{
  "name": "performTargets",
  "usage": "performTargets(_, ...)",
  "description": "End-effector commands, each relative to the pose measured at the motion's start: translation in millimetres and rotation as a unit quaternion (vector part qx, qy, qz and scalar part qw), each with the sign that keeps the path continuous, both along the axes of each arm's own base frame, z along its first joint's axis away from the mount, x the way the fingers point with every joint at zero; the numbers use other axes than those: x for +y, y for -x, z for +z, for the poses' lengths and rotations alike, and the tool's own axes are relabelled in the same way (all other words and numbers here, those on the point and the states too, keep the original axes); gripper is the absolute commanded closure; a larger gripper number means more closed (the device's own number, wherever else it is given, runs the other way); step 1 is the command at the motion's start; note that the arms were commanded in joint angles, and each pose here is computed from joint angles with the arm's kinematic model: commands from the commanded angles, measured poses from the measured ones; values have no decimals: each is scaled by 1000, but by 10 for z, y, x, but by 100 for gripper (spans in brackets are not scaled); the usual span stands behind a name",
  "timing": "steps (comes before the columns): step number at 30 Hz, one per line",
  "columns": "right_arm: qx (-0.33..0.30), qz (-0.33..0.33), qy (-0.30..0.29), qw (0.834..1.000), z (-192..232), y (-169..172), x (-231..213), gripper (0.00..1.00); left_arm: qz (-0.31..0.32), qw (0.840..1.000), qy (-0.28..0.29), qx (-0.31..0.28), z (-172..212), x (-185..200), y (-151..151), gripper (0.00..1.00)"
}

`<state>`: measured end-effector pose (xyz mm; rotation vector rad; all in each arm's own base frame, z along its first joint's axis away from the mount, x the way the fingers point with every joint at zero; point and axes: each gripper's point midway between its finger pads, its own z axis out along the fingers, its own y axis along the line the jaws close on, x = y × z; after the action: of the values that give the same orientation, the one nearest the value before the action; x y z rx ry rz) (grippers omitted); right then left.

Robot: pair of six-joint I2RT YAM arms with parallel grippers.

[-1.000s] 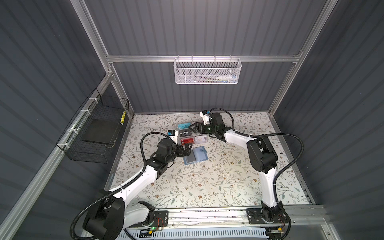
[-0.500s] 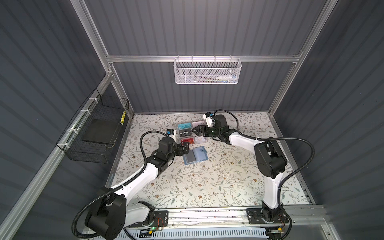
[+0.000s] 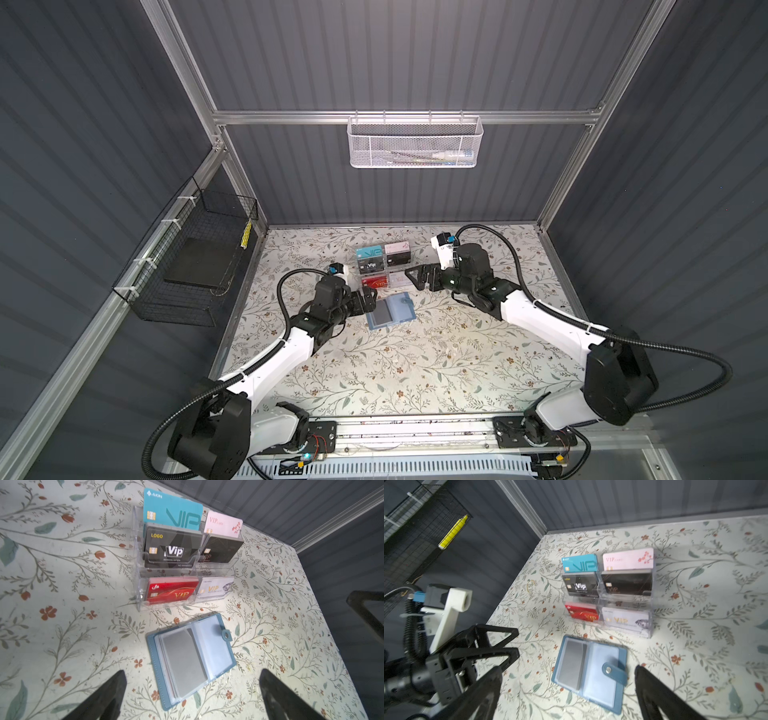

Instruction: Take the credit cards out of the card holder

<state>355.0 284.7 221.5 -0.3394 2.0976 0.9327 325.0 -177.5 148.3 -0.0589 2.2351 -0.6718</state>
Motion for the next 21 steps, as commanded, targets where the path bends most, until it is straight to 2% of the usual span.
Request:
performTargets(1,47,31,-20,998,-137,234,1,1,-13,999,38,27,-108,-80,155,0)
performTargets(7,92,34,-32,995,-539,379,47,1,-26,993,97,63,-314,-217,273,0)
performTargets(9,94,41,-42,994,-637,440,108,1,-25,991,111,71,-339,-243,278,0)
performTargets(12,86,46,-25,995,-808,484,225,1,-28,989,122,78,-358,-276,284,0)
performTargets(15,87,44,-2,995,-989,463,329,1,-27,987,135,86,-368,-304,281,0)
performTargets(17,87,44,-7,995,-1068,407,395,1,-29,986,137,87,-366,-311,278,0)
performTargets(21,83,-40,67,994,-1335,97,235,1,-29,987,136,84,-335,-290,277,0)
